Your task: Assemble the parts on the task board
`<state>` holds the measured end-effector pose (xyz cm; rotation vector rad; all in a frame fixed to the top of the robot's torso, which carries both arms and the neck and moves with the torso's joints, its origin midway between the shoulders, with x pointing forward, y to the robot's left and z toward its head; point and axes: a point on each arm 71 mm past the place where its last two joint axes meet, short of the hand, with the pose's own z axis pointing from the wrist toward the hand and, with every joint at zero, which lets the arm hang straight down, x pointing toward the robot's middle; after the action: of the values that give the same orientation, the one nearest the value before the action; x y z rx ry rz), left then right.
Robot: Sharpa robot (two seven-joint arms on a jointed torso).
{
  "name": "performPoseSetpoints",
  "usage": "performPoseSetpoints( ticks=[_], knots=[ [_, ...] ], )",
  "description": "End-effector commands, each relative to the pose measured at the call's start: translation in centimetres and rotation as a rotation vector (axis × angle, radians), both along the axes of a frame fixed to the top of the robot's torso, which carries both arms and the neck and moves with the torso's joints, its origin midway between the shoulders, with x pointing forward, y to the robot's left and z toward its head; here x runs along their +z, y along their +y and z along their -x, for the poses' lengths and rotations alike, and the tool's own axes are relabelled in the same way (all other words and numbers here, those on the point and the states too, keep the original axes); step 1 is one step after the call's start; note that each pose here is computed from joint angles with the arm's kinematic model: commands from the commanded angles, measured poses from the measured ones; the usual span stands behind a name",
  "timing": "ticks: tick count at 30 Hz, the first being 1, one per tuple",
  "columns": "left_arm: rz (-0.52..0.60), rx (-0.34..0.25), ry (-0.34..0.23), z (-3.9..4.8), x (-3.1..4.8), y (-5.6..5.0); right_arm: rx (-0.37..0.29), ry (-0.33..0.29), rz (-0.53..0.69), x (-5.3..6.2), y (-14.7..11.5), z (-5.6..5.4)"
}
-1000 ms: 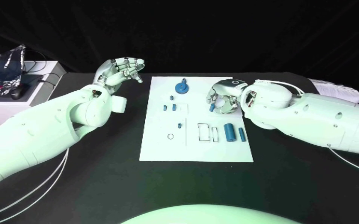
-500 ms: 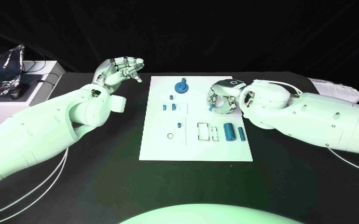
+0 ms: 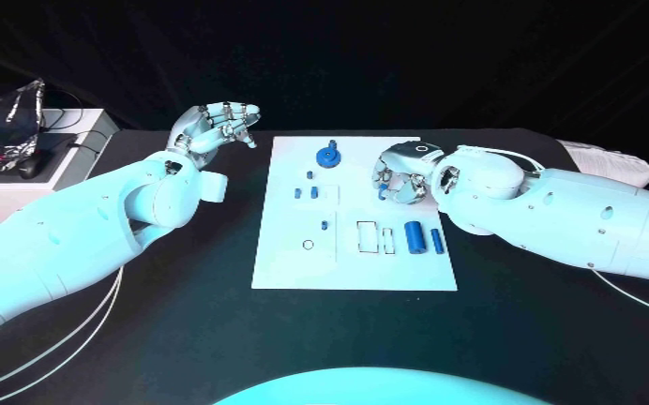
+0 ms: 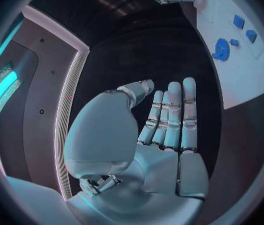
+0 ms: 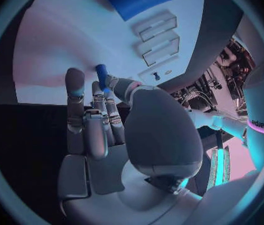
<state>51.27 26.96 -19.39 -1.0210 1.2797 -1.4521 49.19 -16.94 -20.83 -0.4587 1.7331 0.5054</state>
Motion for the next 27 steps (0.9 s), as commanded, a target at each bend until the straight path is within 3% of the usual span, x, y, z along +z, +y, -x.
performPoseSetpoints(
  ticks=[1, 6, 11, 18, 22, 27],
  knots=[
    [0.006, -0.015, -0.010, 0.02, 0.09, -0.2, 0.008, -0.069, -0.030, 0.6, 0.2, 0.3],
    [0.006, -0.014, -0.009, -0.02, 0.04, -0.2, 0.011, -0.084, -0.046, 1.6, 0.2, 0.7],
    [0.006, -0.013, -0.007, -0.07, -0.03, -0.2, 0.028, -0.106, -0.068, 3.3, 0.6, 1.5],
    [0.009, -0.016, -0.008, -0.11, -0.09, -0.3, 0.098, -0.145, -0.133, 5.7, 2.7, 3.1],
    [0.011, -0.019, -0.009, -0.10, -0.09, -0.5, 0.151, -0.156, -0.175, 5.6, 4.5, 4.4],
    [0.016, -0.022, -0.011, -0.12, -0.11, -0.7, 0.223, -0.148, -0.216, 4.2, 7.2, 6.1]
  ],
)
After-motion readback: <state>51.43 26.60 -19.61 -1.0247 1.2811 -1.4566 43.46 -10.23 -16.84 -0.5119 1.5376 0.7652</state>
